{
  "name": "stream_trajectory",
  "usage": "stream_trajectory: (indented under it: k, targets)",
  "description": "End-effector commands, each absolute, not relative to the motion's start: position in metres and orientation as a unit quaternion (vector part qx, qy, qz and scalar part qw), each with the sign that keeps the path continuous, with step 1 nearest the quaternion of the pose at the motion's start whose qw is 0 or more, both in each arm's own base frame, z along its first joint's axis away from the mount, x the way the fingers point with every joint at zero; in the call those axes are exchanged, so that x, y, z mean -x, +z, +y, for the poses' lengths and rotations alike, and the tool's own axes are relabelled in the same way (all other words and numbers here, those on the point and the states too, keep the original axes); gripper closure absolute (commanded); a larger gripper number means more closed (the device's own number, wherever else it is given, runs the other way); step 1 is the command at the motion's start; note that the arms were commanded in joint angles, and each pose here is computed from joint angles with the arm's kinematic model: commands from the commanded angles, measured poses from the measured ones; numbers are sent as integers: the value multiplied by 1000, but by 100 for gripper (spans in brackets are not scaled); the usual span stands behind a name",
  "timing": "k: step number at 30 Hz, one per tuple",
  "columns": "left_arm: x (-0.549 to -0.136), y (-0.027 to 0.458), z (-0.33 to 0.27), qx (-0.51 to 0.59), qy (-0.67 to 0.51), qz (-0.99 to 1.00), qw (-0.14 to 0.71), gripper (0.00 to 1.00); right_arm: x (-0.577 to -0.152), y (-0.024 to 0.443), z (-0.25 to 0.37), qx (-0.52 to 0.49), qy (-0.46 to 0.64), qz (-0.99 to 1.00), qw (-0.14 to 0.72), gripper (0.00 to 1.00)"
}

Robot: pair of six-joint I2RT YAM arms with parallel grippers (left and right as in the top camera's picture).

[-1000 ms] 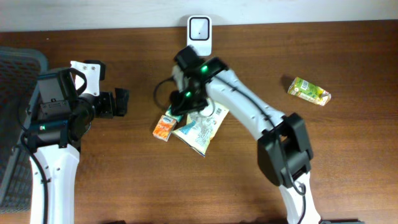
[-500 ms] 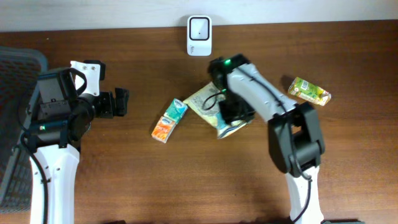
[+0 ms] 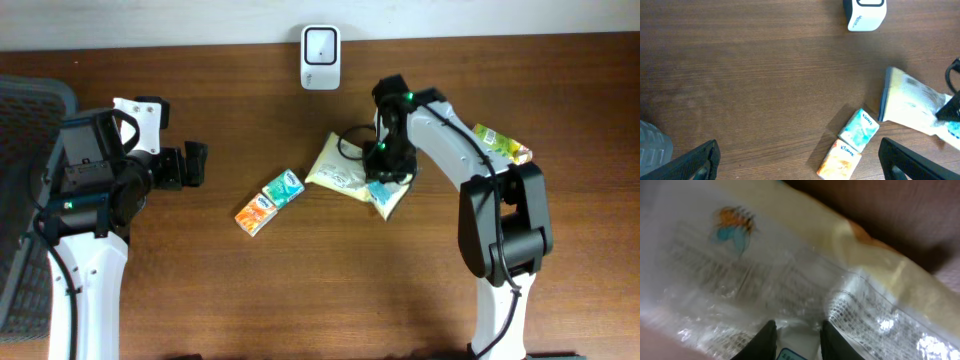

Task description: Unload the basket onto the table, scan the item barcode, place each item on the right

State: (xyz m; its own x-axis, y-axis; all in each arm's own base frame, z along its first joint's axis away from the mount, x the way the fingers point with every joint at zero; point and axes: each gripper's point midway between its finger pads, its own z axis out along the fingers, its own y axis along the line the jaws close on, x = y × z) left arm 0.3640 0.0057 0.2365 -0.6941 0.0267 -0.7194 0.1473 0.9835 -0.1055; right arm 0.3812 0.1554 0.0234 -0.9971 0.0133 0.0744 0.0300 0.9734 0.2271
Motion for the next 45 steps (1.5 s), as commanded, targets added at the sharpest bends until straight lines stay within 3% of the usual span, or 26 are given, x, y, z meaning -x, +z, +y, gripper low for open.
stream_trajectory:
  k: [1,2,5,7,9,11,12,13,15,16,19,23,26,28,30,32,33,36,37,42,45]
  targets:
    - [-364,242,5,-57,-79,913,396,1,-370,3,119,40,-50,-997,53,70]
    - [-364,242,5,-57,-79,913,396,1,-377,5,110,47,-51,-997,45,70]
    - [-364,242,5,-57,-79,913,396,1,-437,17,105,-101,-68,-990,-75,51]
    - [-364,242,5,-57,-79,913,396,1,-451,21,109,-179,-63,-976,-109,51]
    - [-364,242,5,-57,-79,913,396,1,-457,49,125,-186,-106,-970,-120,51]
    - [-364,242,5,-57,-79,913,396,1,-469,93,153,-155,-185,-960,-144,57]
    - [-364,242,5,-57,-79,913,396,1,-475,97,160,-98,-199,-964,-146,72]
    - [-364,242,5,-57,-79,913,396,1,-473,91,167,-48,-208,-968,-130,82]
    - [-364,242,5,-57,-79,913,396,1,-457,56,180,44,-182,-979,-79,83]
    - [-364,242,5,-57,-79,913,396,1,-444,29,193,72,-168,-982,-49,80]
    - [-364,242,5,-57,-79,913,396,1,-429,16,205,63,-160,-985,-23,74]
    - [-364,242,5,-57,-79,913,396,1,-406,16,191,-45,-142,-989,12,63]
    - [-364,242,5,-57,-79,913,396,1,-398,38,176,-125,-137,-982,27,61]
    - [-364,242,5,-57,-79,913,396,1,-399,91,192,-144,-202,-969,15,57]
    - [-364,242,5,-57,-79,913,396,1,-411,135,183,-117,-245,-962,-15,57]
    - [-364,242,5,-57,-79,913,396,1,-430,144,122,-41,-243,-969,-35,50]
    - [-364,242,5,-57,-79,913,396,1,-433,137,92,-17,-240,-970,-33,44]
    - [-364,242,5,-57,-79,913,396,1,-435,105,31,5,-255,-966,-46,16]
    - [-364,242,5,-57,-79,913,396,1,-434,90,28,-4,-269,-962,-53,13]
    - [-364,242,5,-57,-79,913,396,1,-434,55,71,-28,-373,-923,-86,8]
    - [-364,242,5,-57,-79,913,396,1,-432,29,96,-16,-370,-925,-78,13]
